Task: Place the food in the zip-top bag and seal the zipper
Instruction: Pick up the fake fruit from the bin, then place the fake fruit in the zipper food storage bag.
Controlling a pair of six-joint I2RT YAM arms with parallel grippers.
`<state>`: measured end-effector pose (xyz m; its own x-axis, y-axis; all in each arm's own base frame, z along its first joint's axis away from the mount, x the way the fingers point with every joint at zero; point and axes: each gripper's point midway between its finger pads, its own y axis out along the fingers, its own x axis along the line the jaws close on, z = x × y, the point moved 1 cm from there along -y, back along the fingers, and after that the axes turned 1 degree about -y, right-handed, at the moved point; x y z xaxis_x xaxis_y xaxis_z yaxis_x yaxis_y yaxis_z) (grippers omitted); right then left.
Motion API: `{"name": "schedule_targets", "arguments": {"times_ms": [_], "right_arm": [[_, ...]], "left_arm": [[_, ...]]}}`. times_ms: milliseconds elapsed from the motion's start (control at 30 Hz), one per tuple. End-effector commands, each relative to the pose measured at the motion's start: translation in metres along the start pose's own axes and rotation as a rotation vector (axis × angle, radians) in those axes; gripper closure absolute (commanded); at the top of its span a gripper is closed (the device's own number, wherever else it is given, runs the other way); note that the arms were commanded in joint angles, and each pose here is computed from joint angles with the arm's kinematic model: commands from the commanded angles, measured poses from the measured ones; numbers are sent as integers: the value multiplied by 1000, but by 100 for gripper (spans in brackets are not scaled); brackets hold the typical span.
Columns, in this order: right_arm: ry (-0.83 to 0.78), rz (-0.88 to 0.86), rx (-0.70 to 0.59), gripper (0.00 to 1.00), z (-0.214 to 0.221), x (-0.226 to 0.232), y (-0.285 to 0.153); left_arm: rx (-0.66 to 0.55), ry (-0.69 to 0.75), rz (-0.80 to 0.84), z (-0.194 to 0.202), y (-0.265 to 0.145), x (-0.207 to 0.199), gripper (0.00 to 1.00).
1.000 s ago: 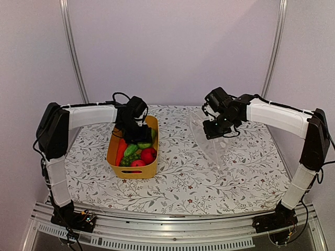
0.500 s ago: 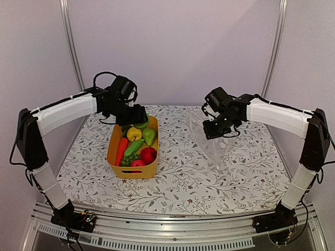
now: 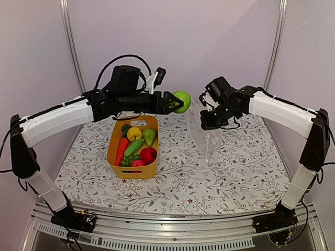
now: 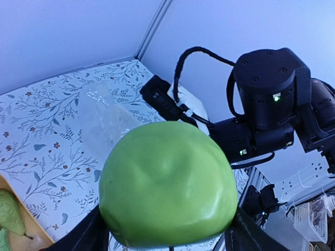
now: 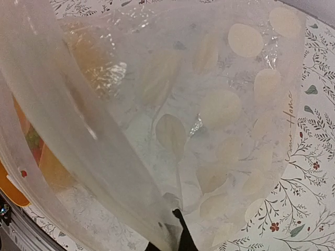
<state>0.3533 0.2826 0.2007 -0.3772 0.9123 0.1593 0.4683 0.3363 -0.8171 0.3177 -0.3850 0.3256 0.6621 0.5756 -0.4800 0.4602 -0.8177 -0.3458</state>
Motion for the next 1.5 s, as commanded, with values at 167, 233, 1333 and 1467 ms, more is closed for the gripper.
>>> {"name": "schedule_targets", "arguments": {"times_ms": [167,233,1333,1467], "right_arm": [[84,-132,12,100,-10,26,-7],[88,-144,16,100,-10,28,-8],[172,-213,-28,100,-23,30,-36],[181,-216,-27,100,-26,27,-33]], "left_arm": [[46,7,155,27,48,-29,51],[64,-2,154,33,54,-30,52],[-1,33,-128,-3,59,-1,6],[-35,33,-145,-12,44,-3,6]]}}
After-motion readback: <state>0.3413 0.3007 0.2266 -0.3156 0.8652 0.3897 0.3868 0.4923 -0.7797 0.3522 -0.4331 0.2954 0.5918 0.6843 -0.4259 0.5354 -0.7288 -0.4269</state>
